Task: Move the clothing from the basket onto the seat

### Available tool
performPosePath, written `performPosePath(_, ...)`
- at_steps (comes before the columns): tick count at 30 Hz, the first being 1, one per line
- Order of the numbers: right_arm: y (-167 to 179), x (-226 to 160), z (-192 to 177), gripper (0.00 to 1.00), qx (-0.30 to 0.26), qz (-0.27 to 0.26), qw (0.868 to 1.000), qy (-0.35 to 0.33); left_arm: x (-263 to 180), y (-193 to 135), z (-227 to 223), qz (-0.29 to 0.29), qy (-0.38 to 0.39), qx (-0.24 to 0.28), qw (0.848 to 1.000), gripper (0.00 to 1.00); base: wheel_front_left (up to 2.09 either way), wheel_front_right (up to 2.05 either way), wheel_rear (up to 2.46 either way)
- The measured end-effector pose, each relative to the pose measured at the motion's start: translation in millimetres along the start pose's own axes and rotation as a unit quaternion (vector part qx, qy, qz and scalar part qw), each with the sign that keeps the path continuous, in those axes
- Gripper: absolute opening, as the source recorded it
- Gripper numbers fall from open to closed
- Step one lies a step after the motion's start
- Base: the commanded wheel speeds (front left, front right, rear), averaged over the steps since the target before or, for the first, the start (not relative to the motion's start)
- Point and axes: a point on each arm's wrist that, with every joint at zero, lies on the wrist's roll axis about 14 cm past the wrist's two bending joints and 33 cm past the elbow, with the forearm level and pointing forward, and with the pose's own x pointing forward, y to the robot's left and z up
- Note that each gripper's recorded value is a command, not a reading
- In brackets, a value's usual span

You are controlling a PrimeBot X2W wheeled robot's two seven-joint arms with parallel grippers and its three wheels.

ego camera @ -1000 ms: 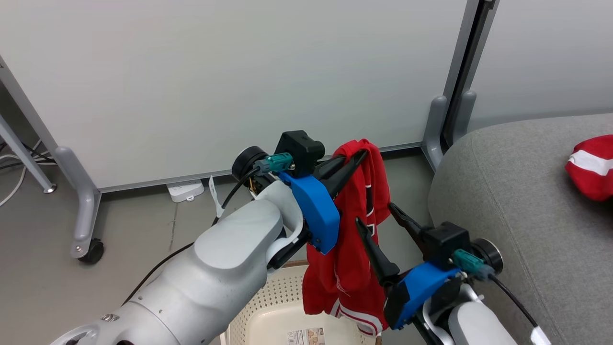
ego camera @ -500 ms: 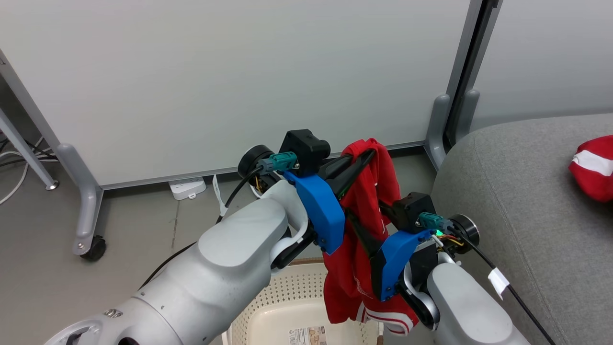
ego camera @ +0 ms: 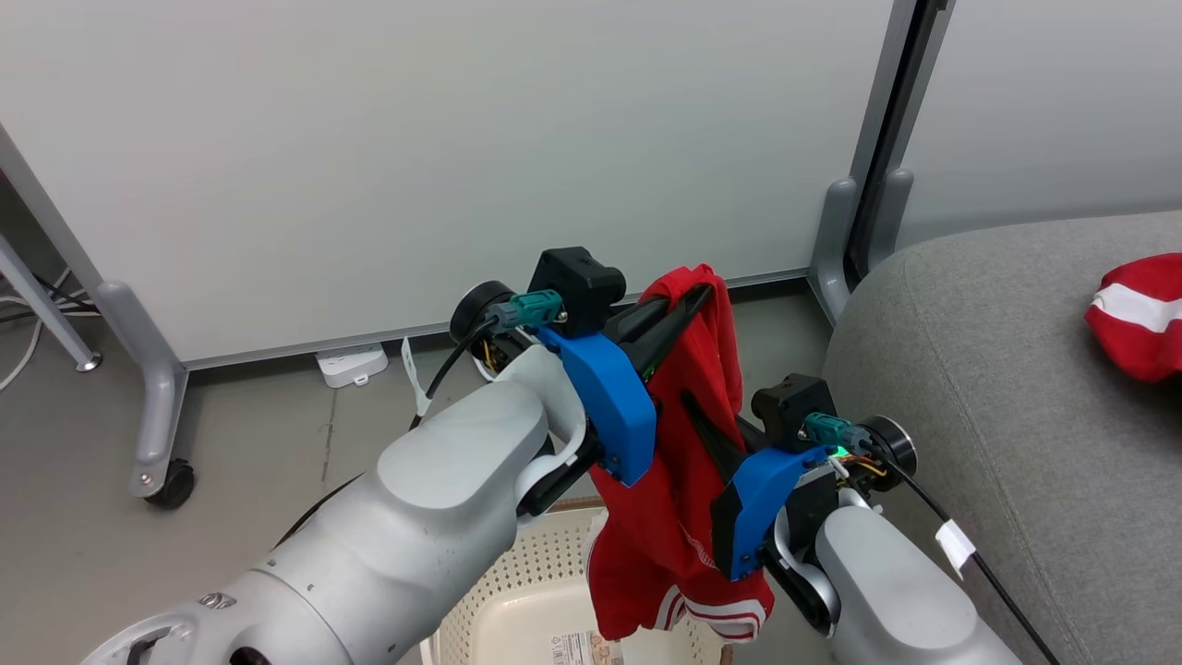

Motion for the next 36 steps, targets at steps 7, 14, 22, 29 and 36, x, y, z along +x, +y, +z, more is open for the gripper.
performPosePath(7,-1.1,0.7,3.6,0.0,0.0,0.0,1.0,-0.007,0.3,-1.6,-1.0,-0.002,0.001,-0.001,1.0,0.0,0.0,0.0,0.0)
performPosePath(14,1.0,0.8,3.3,0.0,-0.001,0.004,1.0,-0.009,0.2,-2.5,-0.9,-0.003,0.0,-0.002,1.0,0.0,0.0,0.0,0.0)
performPosePath(22,2.1,-0.2,4.1,0.0,-0.002,0.005,1.0,-0.014,1.6,-3.2,1.0,-0.003,-0.003,-0.006,1.0,1.0,0.0,0.0,0.0)
performPosePath(29,-1.9,-0.9,9.9,0.0,0.0,0.0,1.0,-0.028,-3.2,-6.0,-4.3,0.011,-0.027,-0.063,0.998,1.0,0.0,0.0,0.0)
performPosePath(36,-10.3,0.1,11.9,0.0,0.003,-0.011,0.999,-0.035,-44.8,13.6,-29.2,0.074,-0.051,-0.054,0.994,1.0,0.0,0.0,0.0)
